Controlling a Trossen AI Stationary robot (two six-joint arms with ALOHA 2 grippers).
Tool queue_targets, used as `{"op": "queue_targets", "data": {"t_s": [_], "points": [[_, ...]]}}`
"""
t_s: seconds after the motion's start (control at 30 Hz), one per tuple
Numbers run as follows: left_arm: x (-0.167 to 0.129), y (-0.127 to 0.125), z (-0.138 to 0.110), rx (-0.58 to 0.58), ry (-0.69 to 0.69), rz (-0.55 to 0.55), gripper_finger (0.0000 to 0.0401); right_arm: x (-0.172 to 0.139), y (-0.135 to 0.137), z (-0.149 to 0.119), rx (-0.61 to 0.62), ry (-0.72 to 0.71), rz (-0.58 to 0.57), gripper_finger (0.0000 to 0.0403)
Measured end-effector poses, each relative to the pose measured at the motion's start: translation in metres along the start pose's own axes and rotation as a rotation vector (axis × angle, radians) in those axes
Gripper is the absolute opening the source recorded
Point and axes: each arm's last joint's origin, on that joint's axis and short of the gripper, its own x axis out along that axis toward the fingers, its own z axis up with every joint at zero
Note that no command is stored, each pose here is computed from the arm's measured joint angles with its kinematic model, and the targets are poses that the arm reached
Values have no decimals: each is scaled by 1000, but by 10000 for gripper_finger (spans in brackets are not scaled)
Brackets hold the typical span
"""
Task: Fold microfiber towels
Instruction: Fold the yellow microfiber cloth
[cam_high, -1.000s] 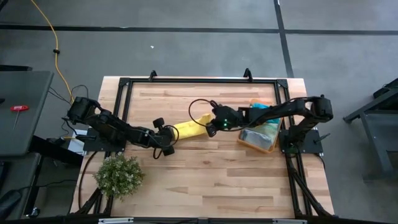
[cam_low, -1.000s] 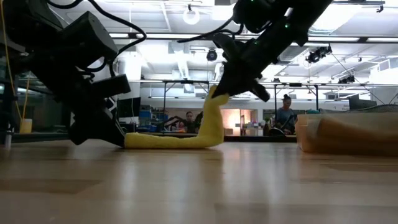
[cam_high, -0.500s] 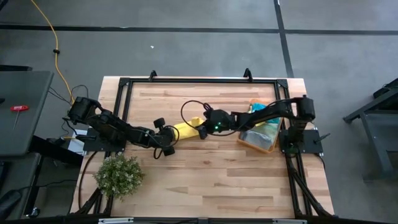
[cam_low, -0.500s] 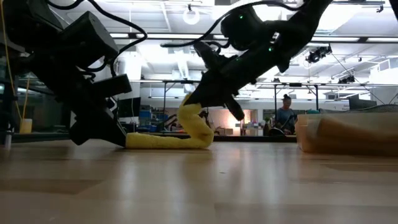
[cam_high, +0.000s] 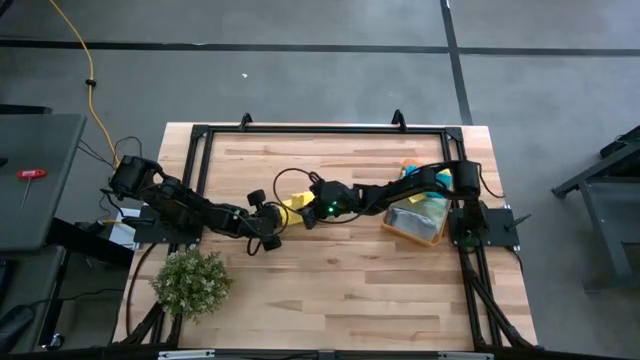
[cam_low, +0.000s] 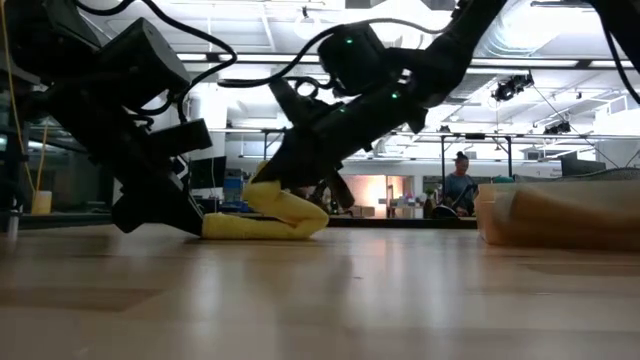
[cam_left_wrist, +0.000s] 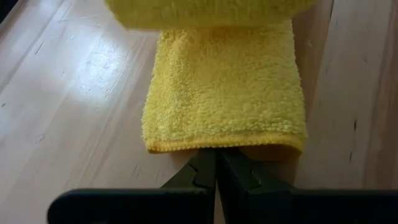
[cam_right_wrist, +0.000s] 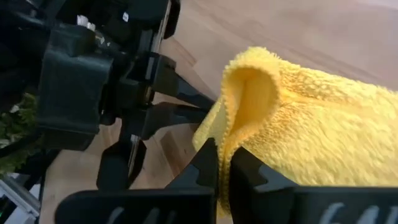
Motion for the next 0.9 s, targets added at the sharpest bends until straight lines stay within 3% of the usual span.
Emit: {"op": "queue_targets", "data": {"t_s": [0.33,0.73,0.9], "points": [[0,0,0,0,-1,-1,0,3,2,4,-7,-24,-19,13],[0,0,0,0,-1,-1,0,2,18,0,-81,-40,102,189],[0,0,0,-1,-1,-1,0,1,22,5,-116,-86,134,234]]}}
